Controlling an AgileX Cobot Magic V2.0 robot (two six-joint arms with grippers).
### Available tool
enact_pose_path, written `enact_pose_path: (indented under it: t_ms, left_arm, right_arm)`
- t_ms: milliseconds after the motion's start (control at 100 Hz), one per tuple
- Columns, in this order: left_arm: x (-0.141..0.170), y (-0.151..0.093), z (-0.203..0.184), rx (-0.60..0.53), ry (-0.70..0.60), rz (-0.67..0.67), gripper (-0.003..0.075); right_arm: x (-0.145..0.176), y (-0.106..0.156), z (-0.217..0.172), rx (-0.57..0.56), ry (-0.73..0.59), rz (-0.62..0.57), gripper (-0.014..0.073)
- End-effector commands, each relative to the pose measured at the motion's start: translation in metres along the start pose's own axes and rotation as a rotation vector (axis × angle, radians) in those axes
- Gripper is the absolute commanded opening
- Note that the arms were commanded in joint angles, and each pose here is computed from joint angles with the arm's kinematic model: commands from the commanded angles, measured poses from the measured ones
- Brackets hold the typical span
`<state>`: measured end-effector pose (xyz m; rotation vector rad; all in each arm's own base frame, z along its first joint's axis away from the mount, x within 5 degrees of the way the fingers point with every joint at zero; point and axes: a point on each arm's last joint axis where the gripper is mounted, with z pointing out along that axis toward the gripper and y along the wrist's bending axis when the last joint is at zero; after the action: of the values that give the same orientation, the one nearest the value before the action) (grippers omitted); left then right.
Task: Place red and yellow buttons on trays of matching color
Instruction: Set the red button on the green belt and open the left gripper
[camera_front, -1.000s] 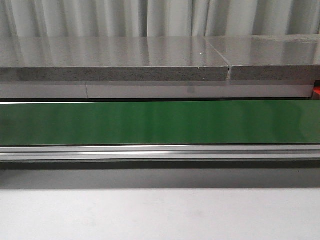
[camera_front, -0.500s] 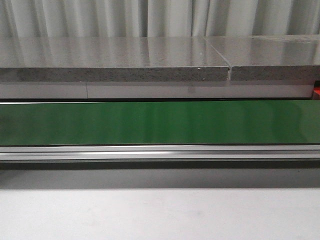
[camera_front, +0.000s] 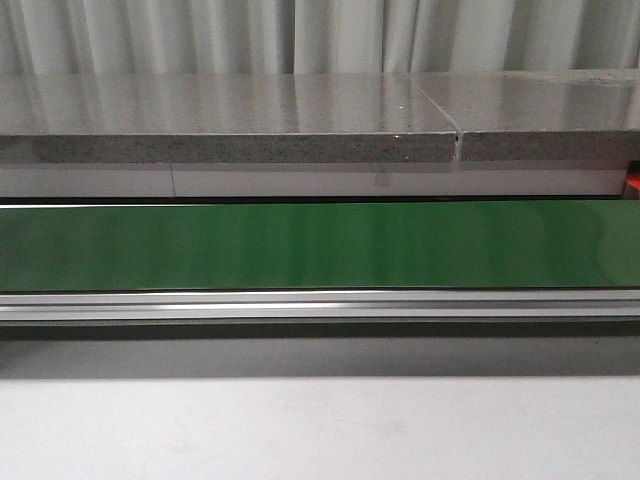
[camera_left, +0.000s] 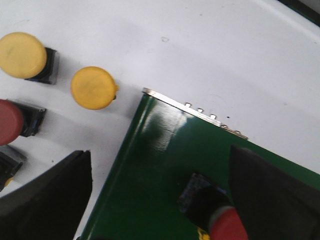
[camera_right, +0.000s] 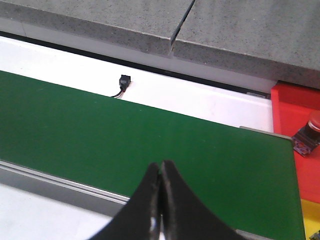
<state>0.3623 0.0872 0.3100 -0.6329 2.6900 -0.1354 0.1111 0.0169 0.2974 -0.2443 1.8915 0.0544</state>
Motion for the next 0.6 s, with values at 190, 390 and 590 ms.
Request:
enact_pose_path:
  t_ms: [190, 390, 590]
  left_arm:
    - [-0.016, 0.018, 0.019, -0.006, -0.017, -0.210, 0.0552]
    - [-0.021, 0.021, 0.045, -0.015, 0.004, -0.328, 0.0552]
    - [-0.023, 0.026, 0.061, -0.057, 0.018, -0.408, 0.0552]
  right_arm:
    - [-0.013, -0.002, -0.003, 0.018, -0.085, 0.001, -0.0065]
    - [-0.013, -0.002, -0.003, 0.018, -0.085, 0.001, -0.0065]
    - [-0.013, -0.002, -0.003, 0.018, -0.085, 0.001, -0.0065]
